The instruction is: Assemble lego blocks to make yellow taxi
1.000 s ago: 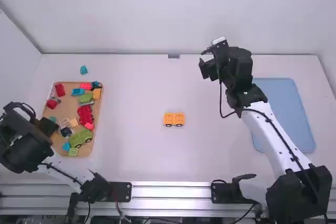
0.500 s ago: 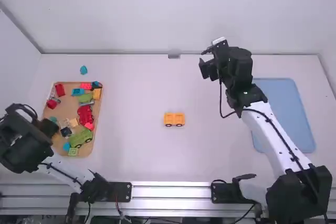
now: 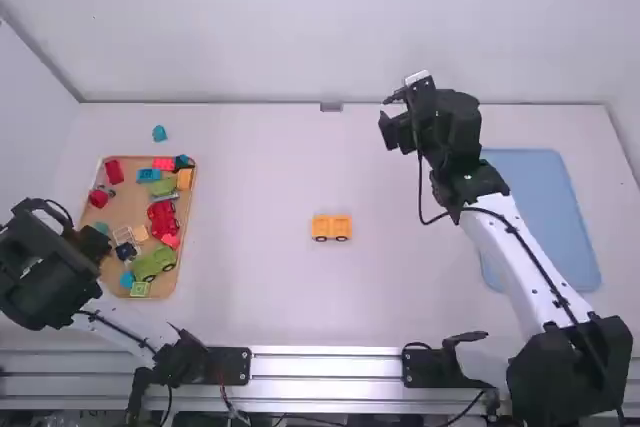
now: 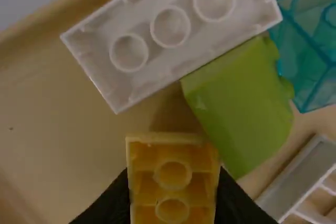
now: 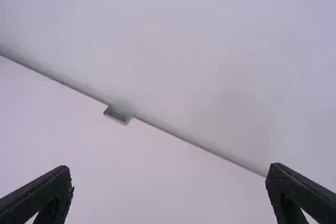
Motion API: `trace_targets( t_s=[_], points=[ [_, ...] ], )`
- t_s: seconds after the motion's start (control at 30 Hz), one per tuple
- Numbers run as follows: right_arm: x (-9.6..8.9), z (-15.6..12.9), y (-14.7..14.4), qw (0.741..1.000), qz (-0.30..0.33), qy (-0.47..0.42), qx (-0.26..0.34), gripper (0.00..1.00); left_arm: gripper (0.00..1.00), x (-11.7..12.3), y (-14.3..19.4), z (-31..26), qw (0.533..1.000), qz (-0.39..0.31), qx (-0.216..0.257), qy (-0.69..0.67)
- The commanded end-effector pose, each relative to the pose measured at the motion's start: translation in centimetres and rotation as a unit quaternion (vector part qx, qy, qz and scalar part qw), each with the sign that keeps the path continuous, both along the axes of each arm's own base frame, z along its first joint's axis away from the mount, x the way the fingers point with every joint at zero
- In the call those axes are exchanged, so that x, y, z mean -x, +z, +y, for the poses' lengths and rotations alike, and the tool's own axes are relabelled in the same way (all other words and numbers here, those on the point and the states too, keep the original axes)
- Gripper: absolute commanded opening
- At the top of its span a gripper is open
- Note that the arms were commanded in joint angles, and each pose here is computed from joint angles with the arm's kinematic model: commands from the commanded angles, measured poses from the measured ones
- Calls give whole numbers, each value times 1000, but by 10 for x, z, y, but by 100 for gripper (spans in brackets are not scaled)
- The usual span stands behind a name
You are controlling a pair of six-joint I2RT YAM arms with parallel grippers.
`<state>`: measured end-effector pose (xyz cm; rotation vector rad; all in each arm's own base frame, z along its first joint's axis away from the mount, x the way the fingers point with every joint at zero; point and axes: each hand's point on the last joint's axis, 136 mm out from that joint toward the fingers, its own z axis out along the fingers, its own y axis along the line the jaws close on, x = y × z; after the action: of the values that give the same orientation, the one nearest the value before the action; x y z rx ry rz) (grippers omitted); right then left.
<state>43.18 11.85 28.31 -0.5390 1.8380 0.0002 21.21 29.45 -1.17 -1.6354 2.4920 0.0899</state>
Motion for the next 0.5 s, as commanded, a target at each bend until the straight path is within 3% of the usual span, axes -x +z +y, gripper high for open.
trace_targets(
  t_s=[0.0, 0.2, 0.37, 0.47],
  points=[
    [-3, 3, 17, 1000, -17, 0, -8, 98, 28, -1, -4, -5, 1000, 0, 8, -4],
    [1, 15, 17, 999, -13, 37, -20, 98, 13, -2, 22, -3, 1000, -18, -11, 12],
    [10, 34, 18, 995, -18, 102, -12, 98, 7, -5, 82, -7, 997, -58, -57, 1],
    [15, 45, 21, 990, -10, 130, -45, 98, 7, -35, 129, -30, 983, -144, -85, -79]
  ],
)
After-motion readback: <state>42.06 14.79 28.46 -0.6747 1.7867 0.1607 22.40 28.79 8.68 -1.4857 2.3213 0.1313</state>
